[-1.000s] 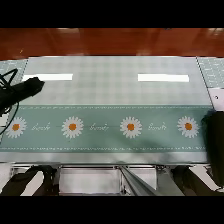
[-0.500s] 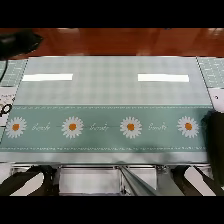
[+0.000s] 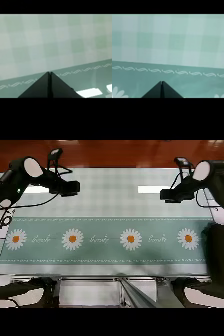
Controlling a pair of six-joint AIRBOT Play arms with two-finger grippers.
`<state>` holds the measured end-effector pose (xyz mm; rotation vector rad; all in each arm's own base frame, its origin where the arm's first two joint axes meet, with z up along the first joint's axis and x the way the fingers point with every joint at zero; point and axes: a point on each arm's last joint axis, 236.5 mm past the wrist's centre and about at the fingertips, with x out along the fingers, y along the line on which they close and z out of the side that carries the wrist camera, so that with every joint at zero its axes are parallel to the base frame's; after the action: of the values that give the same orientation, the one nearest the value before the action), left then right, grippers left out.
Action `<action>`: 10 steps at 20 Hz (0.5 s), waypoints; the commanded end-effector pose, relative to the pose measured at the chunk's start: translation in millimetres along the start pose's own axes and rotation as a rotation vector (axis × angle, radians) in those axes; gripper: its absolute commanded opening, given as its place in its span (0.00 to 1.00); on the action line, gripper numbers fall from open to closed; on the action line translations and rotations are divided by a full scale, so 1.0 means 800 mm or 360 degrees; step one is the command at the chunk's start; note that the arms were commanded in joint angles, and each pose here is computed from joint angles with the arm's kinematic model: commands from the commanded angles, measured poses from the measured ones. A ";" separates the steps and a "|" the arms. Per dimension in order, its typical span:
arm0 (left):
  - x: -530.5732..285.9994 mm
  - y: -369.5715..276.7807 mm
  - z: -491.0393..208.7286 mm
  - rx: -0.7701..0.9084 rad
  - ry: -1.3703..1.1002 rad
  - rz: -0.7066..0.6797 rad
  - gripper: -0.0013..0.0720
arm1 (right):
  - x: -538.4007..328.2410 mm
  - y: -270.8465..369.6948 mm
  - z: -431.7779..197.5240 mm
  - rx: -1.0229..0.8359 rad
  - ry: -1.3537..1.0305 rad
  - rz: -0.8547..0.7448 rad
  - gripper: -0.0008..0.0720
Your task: Fold the shirts.
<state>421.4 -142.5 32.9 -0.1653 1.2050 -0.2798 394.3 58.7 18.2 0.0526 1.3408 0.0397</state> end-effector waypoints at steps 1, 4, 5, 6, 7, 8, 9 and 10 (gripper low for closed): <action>0.006 0.055 -0.030 -0.0064 0.0105 0.0290 0.04 | 0.036 -0.006 -0.013 -0.0010 0.0136 -0.0134 0.04; -0.001 0.066 -0.040 -0.0088 0.0033 0.0294 0.04 | 0.038 0.002 0.010 -0.0010 0.0013 -0.0092 0.04; 0.000 0.071 -0.042 -0.0098 0.0024 0.0298 0.04 | 0.038 0.002 0.010 -0.0009 0.0015 -0.0090 0.04; 0.001 0.074 -0.042 -0.0108 0.0025 0.0301 0.04 | 0.038 0.002 0.008 -0.0009 0.0022 -0.0092 0.04; 0.002 0.075 -0.041 -0.0107 0.0019 0.0300 0.04 | 0.038 0.002 0.008 -0.0009 0.0023 -0.0093 0.04; 0.002 0.074 -0.041 -0.0107 0.0019 0.0300 0.04 | 0.038 0.002 0.008 -0.0007 0.0022 -0.0092 0.04; 0.002 0.074 -0.041 -0.0106 0.0020 0.0300 0.04 | 0.038 0.002 0.008 -0.0007 0.0024 -0.0091 0.04; 0.002 0.074 -0.042 -0.0102 0.0022 0.0300 0.04 | 0.038 0.003 0.007 -0.0004 0.0030 -0.0090 0.04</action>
<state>398.8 -89.7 5.2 -0.1090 1.2388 -0.0897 405.5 61.7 -9.0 0.0100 1.3615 -0.0033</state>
